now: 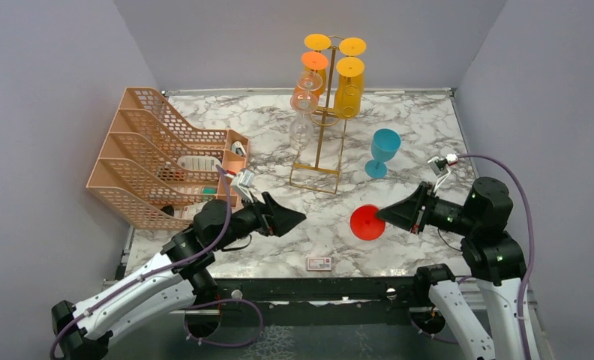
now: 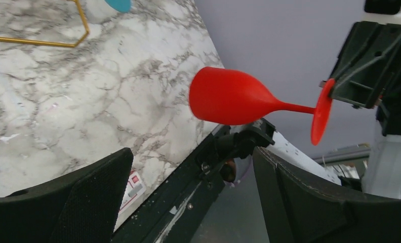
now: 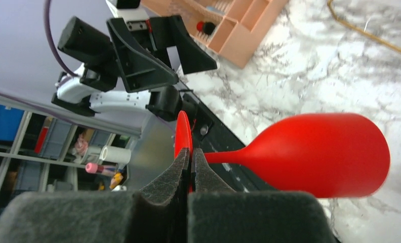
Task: Take the wine glass off the wine glass rack
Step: Place the wine glass at the center of the board.
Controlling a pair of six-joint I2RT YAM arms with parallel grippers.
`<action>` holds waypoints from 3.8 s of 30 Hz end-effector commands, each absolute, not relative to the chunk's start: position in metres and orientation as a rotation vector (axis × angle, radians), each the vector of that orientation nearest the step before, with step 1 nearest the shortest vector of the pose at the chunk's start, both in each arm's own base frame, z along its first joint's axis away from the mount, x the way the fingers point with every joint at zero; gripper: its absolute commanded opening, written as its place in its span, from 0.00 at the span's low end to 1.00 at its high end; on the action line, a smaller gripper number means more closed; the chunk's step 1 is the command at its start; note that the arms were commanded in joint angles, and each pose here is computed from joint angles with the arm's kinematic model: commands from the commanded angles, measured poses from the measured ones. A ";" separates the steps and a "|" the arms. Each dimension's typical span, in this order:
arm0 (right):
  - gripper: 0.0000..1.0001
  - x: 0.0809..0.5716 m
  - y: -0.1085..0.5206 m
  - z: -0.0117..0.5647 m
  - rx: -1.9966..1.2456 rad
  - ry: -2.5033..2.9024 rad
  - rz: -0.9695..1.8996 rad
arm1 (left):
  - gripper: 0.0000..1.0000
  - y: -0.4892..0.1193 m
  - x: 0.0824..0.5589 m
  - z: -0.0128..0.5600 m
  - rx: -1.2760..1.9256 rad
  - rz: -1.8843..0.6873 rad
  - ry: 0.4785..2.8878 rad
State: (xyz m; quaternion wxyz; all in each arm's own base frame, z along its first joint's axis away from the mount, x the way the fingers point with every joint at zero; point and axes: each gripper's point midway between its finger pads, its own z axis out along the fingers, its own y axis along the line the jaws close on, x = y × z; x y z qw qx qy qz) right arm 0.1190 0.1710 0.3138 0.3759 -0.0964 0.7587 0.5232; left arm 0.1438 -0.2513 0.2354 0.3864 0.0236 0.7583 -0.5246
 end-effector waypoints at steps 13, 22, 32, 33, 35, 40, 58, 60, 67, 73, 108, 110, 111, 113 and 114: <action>0.01 0.133 0.186 0.304 -0.406 1.959 1.495 | 0.87 -0.327 0.118 0.294 0.391 -1.694 1.757; 0.01 0.164 0.193 0.316 -0.459 1.930 1.517 | 0.79 -0.355 0.123 0.307 0.412 -1.694 1.700; 0.01 0.184 0.200 0.314 -0.540 1.878 1.568 | 0.57 -0.368 0.145 0.307 0.322 -1.669 1.634; 0.01 0.184 0.201 0.311 -0.555 1.876 1.570 | 0.55 -0.368 0.149 0.304 0.300 -1.656 1.641; 0.01 0.183 0.204 0.306 -0.573 1.875 1.568 | 0.45 -0.368 0.152 0.299 0.266 -1.653 1.642; 0.01 0.178 0.205 0.303 -0.620 1.858 1.572 | 0.29 -0.370 0.149 0.291 0.300 -1.660 1.641; 0.45 0.211 0.197 0.302 -0.472 1.916 1.352 | 0.00 -0.369 0.121 0.276 0.617 -1.631 1.564; 0.48 0.220 0.191 0.297 -0.419 1.944 1.260 | 0.00 -0.363 0.115 0.265 0.666 -1.606 1.554; 0.53 0.236 0.180 0.277 -0.316 1.993 1.138 | 0.00 -0.336 0.100 0.223 0.861 -1.456 1.465; 0.55 0.238 0.185 0.271 -0.291 2.012 1.202 | 0.00 -0.316 0.062 0.235 1.187 -1.377 1.075; 0.64 0.197 0.213 0.281 -0.555 2.036 1.727 | 0.00 -0.315 0.085 0.212 1.607 -0.997 1.082; 0.62 0.190 0.214 0.283 -0.602 2.023 1.784 | 0.00 -0.315 0.088 0.207 1.629 -0.984 1.098; 0.60 0.188 0.214 0.282 -0.621 2.020 1.802 | 0.00 -0.315 0.089 0.206 1.635 -0.980 1.104; 0.55 0.186 0.216 0.281 -0.643 2.027 1.819 | 0.00 -0.315 0.090 0.205 1.646 -0.969 1.110; 0.53 0.185 0.217 0.279 -0.649 2.033 1.824 | 0.00 -0.314 0.092 0.206 1.648 -0.959 1.108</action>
